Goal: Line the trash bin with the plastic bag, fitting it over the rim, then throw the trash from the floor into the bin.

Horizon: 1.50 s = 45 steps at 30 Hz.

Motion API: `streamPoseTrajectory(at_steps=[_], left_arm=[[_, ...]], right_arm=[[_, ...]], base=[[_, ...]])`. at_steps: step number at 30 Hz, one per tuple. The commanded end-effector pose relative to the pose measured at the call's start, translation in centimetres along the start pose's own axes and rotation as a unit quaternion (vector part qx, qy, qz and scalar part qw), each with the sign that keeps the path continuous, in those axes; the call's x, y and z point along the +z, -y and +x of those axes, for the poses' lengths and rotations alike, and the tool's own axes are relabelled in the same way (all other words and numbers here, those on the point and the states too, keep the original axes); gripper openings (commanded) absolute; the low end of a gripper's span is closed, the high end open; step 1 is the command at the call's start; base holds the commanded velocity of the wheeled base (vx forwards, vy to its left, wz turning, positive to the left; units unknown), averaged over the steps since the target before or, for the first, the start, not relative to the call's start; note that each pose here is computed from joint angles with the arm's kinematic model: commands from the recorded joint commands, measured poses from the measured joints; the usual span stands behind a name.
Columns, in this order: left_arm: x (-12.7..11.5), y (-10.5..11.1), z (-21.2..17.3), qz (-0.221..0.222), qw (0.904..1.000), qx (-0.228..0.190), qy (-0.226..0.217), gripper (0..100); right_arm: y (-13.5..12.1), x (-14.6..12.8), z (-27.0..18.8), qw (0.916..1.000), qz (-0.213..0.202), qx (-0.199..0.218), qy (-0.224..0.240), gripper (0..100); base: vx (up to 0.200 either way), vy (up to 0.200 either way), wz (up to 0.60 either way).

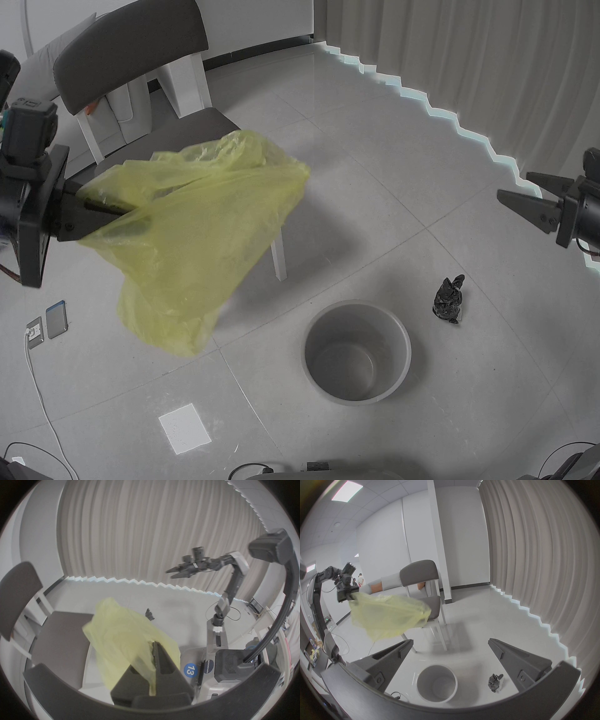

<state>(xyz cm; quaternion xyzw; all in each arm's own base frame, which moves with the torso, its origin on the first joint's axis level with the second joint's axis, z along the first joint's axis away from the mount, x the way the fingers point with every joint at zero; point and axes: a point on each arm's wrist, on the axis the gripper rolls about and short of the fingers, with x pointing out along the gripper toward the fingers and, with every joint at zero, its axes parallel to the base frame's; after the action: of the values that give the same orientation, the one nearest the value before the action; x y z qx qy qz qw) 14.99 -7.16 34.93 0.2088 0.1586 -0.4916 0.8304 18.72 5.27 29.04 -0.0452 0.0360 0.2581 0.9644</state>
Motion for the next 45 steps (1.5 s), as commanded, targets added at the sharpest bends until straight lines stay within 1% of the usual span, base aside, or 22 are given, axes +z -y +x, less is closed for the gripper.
streamPoseTrajectory(at_steps=[1,5,13,19,26,29,31,40,45], left_arm=[[0.7,2.1,-1.1,0.048,0.9976,-0.033,0.037,0],[0.8,2.3,-1.1,0.053,0.9971,-0.037,0.041,0],[0.7,3.1,-1.1,0.057,0.9958,-0.056,0.045,0],[0.8,3.4,-1.1,0.063,0.9946,-0.066,0.050,0],[1.0,3.6,-1.0,0.070,0.9932,-0.072,0.059,0],[1.0,3.5,-0.7,0.070,0.9932,-0.072,0.059,0],[1.1,3.4,-0.5,0.073,0.9928,-0.069,0.064,0],[1.4,2.9,-0.1,0.079,0.9921,-0.061,0.076,0],[1.7,2.5,0.3,0.080,0.9922,-0.056,0.078,0]], right_arm=[[0.1,0.6,4.1,0.9994,0.022,0.025,-0.013,100],[-1.0,0.4,5.8,0.9973,0.043,0.054,-0.025,100],[-2.6,-0.8,9.7,0.9934,0.046,0.088,-0.057,100],[-3.4,-1.8,12.1,0.9907,0.048,0.103,-0.075,100],[-3.2,-1.1,14.3,0.9912,0.051,0.103,-0.065,100],[-3.3,-1.5,14.1,0.9905,0.052,0.104,-0.073,100],[-3.6,-2.3,13.9,0.9888,0.053,0.108,-0.088,100],[-3.8,-4.4,13.7,0.9842,0.060,0.113,-0.122,100],[-4.6,-4.7,13.3,0.9813,0.064,0.126,-0.130,100]], base=[[0.000,0.000,0.00],[0.000,0.000,0.00],[0.000,0.000,0.00],[0.000,0.000,0.00],[0.000,0.000,0.00],[0.000,0.000,0.00],[0.000,0.000,0.00],[0.000,0.000,0.00],[0.000,0.000,0.00]])
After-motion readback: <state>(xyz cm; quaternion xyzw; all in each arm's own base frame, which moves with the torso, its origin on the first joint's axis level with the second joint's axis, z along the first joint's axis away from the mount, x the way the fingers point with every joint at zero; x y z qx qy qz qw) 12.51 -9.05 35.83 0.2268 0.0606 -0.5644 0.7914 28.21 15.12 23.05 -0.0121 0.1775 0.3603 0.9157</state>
